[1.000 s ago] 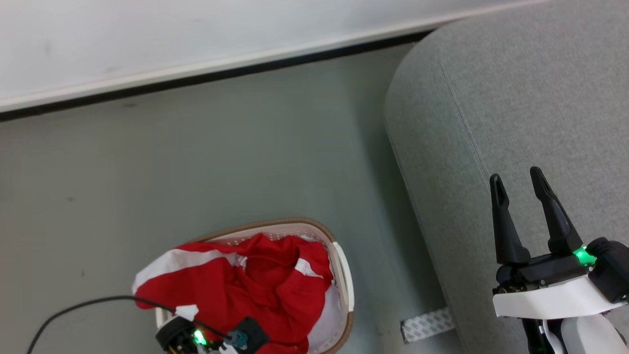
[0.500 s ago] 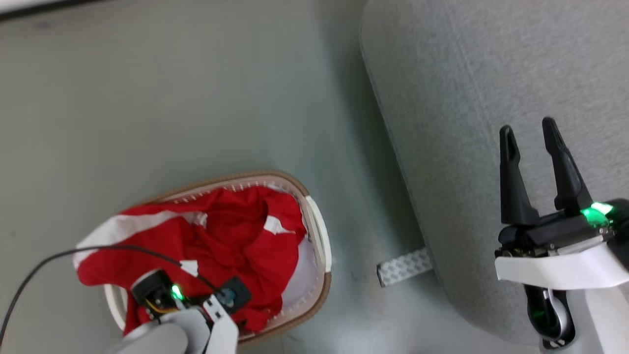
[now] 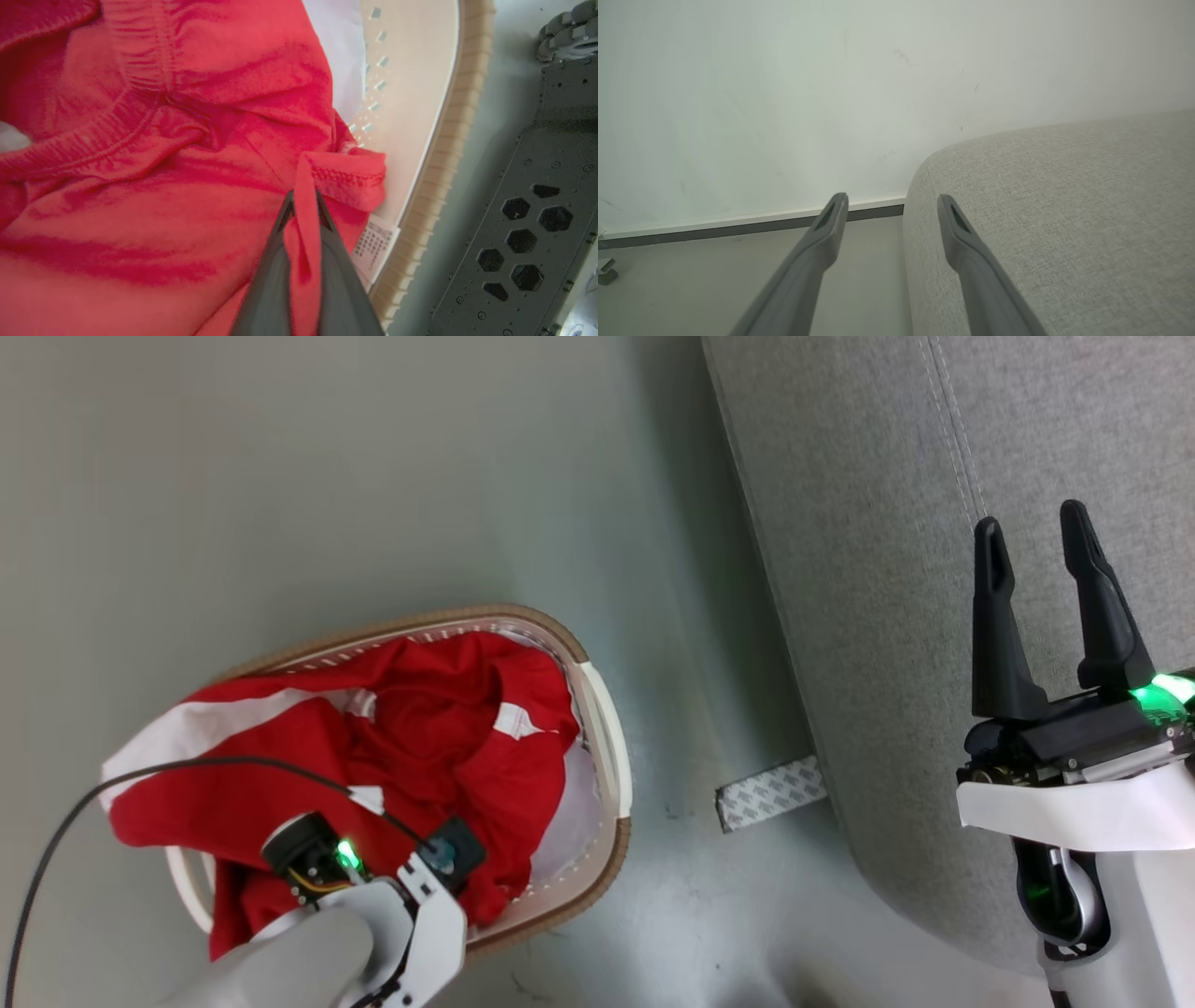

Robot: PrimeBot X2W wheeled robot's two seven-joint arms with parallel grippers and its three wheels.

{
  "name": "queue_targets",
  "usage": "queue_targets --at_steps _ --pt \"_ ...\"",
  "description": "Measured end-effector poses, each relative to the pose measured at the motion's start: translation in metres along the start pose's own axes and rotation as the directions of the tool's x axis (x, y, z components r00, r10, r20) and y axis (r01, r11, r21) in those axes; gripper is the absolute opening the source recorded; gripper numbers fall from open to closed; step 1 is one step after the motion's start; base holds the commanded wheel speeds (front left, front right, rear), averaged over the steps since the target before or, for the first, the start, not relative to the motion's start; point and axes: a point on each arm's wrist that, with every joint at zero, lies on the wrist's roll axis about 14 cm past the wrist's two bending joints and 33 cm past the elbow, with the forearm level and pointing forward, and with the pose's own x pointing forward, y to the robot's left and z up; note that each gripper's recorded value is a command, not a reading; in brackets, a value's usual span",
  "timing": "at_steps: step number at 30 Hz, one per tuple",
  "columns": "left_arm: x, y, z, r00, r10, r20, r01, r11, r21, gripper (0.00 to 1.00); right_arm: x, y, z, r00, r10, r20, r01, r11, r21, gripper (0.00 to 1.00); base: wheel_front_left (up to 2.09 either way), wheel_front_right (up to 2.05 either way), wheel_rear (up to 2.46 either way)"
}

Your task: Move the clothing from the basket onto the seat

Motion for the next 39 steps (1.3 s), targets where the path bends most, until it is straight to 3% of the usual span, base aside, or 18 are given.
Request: queue_targets --at_steps 4,10,20,27,39 --pt "-0.012 0.013 0.025 0.991 0.071 0.116 -0.063 0.995 -0.078 0.0 -0.001 0.003 0.011 1.0 0.011 0.024 -0.01 1.0 -0.006 1.0 0.0 0.0 0.0" --pt "-0.05 0.025 0.069 0.932 0.206 0.299 -0.167 0.975 -0.149 0.0 -0.016 0.01 0.032 0.998 0.027 0.055 -0.027 1.0 -0.004 1.0 0.0 0.0 0.0" --pt "-0.142 0.012 0.123 0.747 0.399 0.532 -0.304 0.916 -0.261 0.0 -0.06 0.035 0.066 0.991 0.074 0.107 -0.076 0.997 0.016 1.0 0.0 0.0 0.0" --pt "-0.22 -0.005 0.153 0.553 0.504 0.663 -0.393 0.86 -0.326 0.0 -0.087 0.055 0.086 0.981 0.122 0.153 -0.127 0.992 0.019 1.0 0.0 0.0 0.0" --pt "-0.359 -0.045 0.199 0.146 0.548 0.824 -0.477 0.769 -0.427 0.0 -0.121 0.087 0.107 0.955 0.21 0.211 -0.217 0.976 0.009 1.0 0.0 0.0 0.0"
